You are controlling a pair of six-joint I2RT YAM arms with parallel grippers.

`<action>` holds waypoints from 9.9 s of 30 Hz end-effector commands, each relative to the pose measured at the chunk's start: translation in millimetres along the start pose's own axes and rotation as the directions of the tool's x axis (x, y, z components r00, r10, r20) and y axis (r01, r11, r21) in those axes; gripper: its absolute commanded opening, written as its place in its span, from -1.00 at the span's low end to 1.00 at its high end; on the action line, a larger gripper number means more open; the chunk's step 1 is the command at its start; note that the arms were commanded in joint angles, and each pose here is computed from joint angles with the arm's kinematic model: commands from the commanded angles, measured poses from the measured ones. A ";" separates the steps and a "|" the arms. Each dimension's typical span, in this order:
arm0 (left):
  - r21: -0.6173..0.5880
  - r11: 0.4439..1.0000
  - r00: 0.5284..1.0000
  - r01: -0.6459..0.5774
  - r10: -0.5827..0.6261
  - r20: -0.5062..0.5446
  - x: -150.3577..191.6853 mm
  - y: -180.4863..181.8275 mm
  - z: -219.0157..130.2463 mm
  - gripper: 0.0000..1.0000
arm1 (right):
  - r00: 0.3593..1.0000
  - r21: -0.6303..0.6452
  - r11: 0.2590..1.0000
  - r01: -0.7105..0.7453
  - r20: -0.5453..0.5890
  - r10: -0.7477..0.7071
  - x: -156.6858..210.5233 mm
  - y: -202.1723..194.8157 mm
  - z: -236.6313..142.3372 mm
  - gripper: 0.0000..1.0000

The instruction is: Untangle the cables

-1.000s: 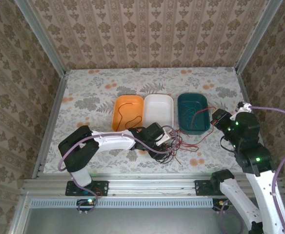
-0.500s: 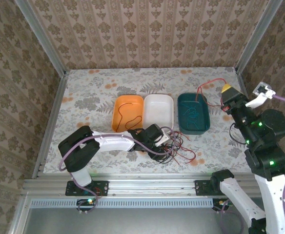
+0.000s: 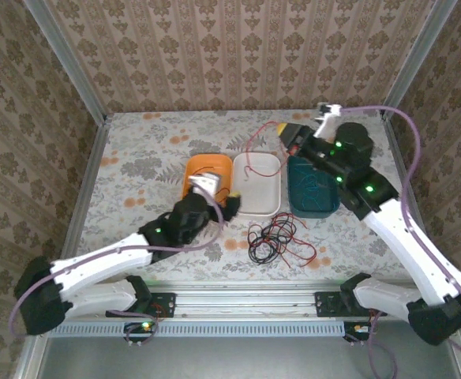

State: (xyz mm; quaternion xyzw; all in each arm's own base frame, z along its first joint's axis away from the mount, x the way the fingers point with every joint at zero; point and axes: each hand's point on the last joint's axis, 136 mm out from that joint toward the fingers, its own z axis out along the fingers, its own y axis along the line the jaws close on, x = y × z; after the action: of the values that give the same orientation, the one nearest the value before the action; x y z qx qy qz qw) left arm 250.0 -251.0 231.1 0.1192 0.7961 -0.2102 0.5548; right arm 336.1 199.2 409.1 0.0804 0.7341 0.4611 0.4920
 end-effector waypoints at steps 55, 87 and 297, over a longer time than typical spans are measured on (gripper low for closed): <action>0.145 0.989 0.988 0.004 0.019 -0.154 35.0 -12.1 11.3 0.69 | 0.925 0.632 0.718 0.291 -0.377 -0.043 170.7 -193.7 -80.2 0.26; 0.562 0.810 0.759 -0.170 0.471 -0.449 151.9 -128.7 37.8 0.53 | 0.610 0.567 0.766 0.304 -0.733 0.301 319.6 -254.5 -150.2 -0.37; -0.105 0.993 0.970 0.058 -0.081 -0.227 -1.8 -1.1 81.4 0.51 | 0.862 0.859 0.507 -0.077 -0.198 0.467 241.6 -291.8 -186.1 0.25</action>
State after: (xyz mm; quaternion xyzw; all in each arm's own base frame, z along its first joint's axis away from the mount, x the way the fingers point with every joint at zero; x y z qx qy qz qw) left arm 331.7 -294.3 227.6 0.0632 0.8580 -0.2128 0.4633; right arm 177.1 77.8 55.9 0.2885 0.9270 0.1766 0.1623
